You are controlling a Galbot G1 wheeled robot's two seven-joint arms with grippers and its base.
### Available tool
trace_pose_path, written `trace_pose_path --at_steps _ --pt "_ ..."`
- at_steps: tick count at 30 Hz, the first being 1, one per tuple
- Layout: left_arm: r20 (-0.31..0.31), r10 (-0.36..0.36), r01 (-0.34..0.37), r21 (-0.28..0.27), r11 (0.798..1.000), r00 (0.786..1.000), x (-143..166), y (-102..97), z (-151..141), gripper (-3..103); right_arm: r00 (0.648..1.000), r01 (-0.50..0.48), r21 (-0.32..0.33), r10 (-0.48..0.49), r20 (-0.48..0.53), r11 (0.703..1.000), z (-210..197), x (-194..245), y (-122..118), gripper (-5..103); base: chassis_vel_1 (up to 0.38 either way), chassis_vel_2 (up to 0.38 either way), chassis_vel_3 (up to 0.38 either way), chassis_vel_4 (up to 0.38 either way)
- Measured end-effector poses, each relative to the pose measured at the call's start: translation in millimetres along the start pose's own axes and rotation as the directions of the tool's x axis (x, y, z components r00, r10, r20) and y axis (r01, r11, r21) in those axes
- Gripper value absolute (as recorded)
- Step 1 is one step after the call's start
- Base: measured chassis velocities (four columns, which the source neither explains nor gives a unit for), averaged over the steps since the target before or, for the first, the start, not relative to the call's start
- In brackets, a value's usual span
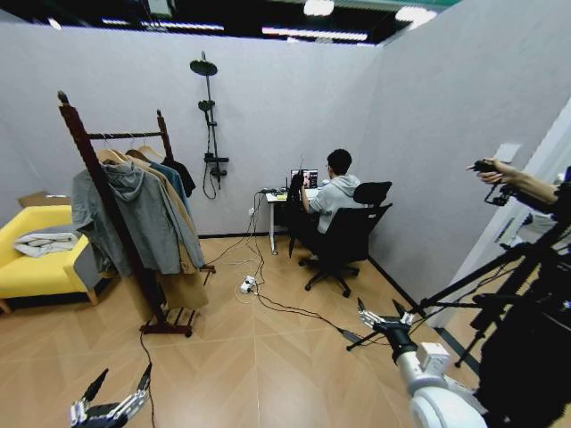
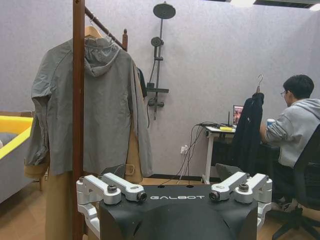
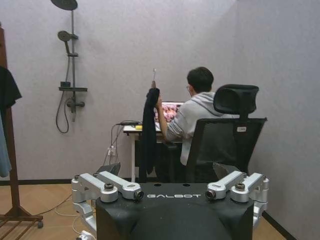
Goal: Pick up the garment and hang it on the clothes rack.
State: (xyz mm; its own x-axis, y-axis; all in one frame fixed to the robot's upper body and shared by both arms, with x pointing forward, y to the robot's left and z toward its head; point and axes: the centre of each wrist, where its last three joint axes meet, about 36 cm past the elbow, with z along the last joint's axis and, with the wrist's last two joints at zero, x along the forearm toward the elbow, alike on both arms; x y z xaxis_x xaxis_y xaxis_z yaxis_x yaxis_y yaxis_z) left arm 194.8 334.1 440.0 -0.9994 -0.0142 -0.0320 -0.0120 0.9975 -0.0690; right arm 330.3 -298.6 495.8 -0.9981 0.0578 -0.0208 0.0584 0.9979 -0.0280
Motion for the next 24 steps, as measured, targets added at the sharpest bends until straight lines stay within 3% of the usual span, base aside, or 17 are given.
trace_pose_path --at_steps 12,24 --pt "0.0 0.0 0.0 0.0 1.0 1.0 0.0 0.0 0.0 100 0.999 0.039 0.008 -0.039 0.009 0.999 -5.1 15.6 1.3 100 -0.021 0.02 0.019 -0.023" --pt "0.0 0.0 0.0 0.0 1.0 1.0 0.0 0.0 0.0 100 0.999 0.047 0.02 -0.047 0.013 0.999 -7.8 30.1 7.4 100 -0.126 0.112 0.108 -0.101"
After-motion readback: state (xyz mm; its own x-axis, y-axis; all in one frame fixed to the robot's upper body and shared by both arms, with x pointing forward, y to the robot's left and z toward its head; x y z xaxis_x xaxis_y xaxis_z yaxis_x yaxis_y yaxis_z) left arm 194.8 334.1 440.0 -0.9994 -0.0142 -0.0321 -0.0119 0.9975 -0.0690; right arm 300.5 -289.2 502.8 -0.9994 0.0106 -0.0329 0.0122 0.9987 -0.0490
